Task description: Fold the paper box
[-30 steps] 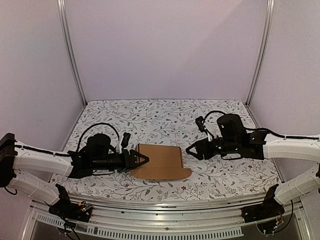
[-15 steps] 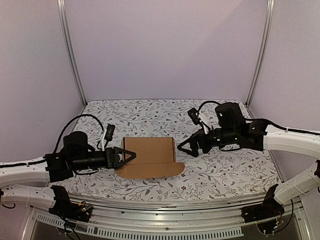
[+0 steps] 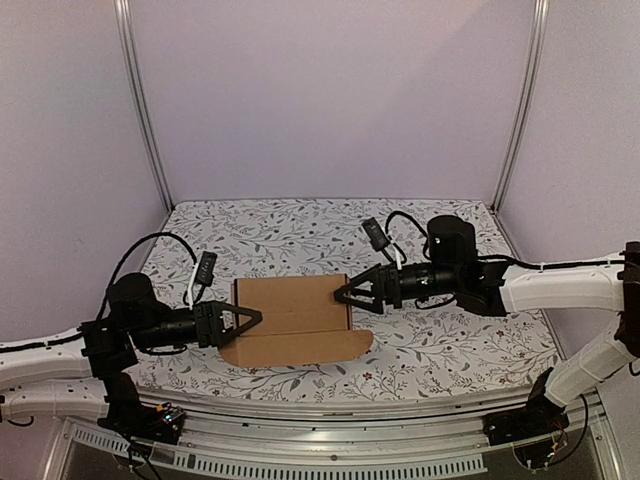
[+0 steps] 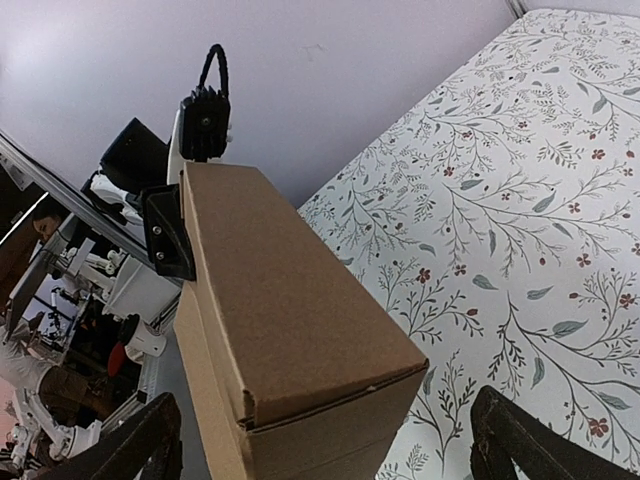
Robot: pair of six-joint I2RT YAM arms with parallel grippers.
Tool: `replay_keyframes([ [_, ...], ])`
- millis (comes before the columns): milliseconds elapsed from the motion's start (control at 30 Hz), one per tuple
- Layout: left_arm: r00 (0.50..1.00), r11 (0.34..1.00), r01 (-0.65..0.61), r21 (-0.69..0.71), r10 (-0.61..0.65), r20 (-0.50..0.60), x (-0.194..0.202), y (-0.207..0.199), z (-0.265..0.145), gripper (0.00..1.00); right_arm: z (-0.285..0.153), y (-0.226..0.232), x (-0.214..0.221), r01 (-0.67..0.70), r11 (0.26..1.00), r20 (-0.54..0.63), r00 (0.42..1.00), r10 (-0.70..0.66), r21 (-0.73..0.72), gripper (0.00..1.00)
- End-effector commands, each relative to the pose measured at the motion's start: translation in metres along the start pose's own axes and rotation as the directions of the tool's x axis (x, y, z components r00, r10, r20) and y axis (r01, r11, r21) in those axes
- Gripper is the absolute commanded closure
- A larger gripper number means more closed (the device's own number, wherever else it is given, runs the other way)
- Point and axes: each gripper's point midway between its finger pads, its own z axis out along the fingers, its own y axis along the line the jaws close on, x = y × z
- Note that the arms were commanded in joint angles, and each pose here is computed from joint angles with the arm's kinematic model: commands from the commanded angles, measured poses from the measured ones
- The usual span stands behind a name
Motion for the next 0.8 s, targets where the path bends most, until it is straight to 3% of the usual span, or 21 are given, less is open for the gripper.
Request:
replay_keyframes([
  [0,0.999,0.996,-0.023,0.083,0.02,0.033,-0.007,-0.015,-0.002,0.6,0.006,0.021,-0.008,-0.031,0.991,0.033,0.999,0.036,-0.133,0.01],
  [233,0.998,0.995,-0.035,0.098,0.03,0.055,-0.012,-0.019,-0.003,0.6,0.008,0.038,-0.008,-0.026,0.974,0.026,0.999,0.032,-0.223,0.1],
  [367,0.998,0.993,-0.032,0.111,0.026,0.061,-0.013,-0.02,-0.002,0.6,0.003,0.049,-0.011,-0.007,0.961,0.051,0.998,0.022,-0.278,0.23],
  [633,0.998,0.992,-0.033,0.119,0.025,0.062,-0.016,-0.023,-0.001,0.59,-0.002,0.06,-0.014,-0.004,0.946,0.061,0.998,0.025,-0.323,0.59],
  [767,0.998,0.994,-0.04,0.102,0.034,0.059,-0.017,-0.022,-0.001,0.48,-0.002,0.062,-0.015,-0.009,0.942,0.06,0.998,0.031,-0.335,0.72],
])
